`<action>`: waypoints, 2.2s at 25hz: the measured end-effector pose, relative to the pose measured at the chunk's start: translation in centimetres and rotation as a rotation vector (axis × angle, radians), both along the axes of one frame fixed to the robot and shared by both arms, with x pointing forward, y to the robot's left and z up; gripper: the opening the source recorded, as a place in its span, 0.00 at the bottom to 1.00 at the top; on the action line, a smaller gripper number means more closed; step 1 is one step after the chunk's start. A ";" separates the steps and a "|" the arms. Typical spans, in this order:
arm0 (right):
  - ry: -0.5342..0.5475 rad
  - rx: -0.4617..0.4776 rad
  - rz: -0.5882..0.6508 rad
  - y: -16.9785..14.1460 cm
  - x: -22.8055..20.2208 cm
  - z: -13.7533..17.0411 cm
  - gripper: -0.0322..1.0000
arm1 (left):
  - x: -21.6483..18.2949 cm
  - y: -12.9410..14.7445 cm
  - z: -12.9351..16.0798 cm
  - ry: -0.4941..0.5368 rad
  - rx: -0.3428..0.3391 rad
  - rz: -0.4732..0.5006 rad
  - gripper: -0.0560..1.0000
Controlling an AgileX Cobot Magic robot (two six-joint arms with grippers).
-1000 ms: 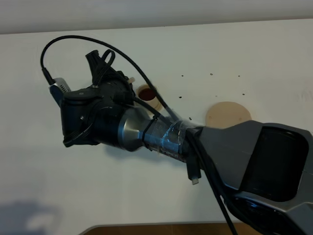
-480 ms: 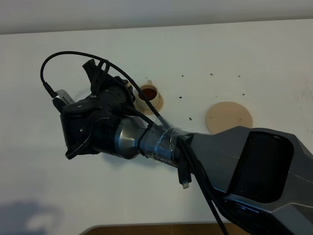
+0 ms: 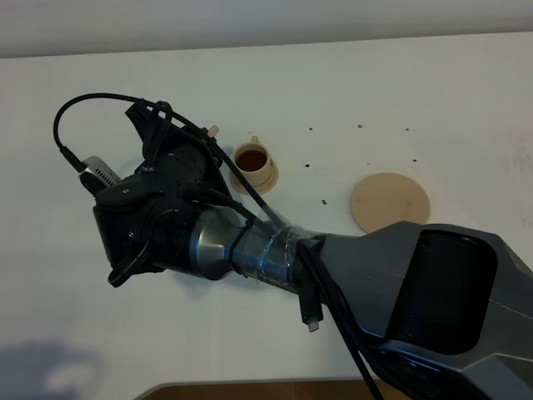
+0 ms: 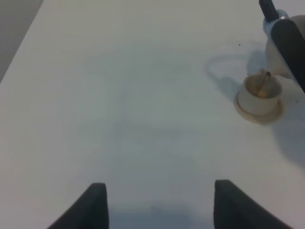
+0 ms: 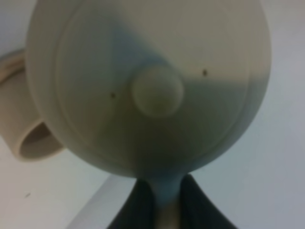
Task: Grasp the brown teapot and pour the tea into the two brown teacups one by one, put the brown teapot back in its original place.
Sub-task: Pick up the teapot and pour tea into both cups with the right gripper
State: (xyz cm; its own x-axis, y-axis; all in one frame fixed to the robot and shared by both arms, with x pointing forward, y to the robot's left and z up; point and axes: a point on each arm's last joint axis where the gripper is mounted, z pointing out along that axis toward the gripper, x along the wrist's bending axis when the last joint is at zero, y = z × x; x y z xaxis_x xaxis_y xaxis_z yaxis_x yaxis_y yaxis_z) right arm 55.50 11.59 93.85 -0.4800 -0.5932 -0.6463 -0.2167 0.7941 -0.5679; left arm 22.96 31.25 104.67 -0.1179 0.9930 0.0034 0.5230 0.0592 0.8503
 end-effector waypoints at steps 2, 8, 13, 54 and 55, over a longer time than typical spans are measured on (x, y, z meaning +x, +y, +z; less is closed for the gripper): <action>-0.009 -0.010 0.007 0.0 0.0 0.1 0.15 | 0.0 0.0 0.0 0.000 0.000 0.000 0.52; -0.020 -0.034 0.022 0.0 0.1 0.2 0.15 | 0.0 0.0 0.0 0.000 0.000 0.000 0.52; -0.028 -0.071 0.045 0.1 0.1 0.3 0.15 | 0.0 0.0 0.0 0.000 0.000 0.000 0.52; -0.073 -0.260 0.221 0.7 0.5 0.8 0.15 | 0.0 0.0 0.0 0.000 0.000 0.000 0.52; -0.074 -0.262 0.222 0.7 0.5 0.8 0.15 | 0.0 0.0 0.0 0.000 0.000 0.000 0.52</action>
State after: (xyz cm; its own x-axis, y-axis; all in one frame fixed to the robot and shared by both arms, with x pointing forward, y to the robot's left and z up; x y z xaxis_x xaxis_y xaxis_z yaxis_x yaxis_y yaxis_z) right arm 55.98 12.28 94.67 -0.2776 -0.8285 -0.4863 -0.3183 0.5569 -0.7671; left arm 22.96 31.25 104.67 -0.1179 0.9930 0.0034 0.5230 0.0592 0.8503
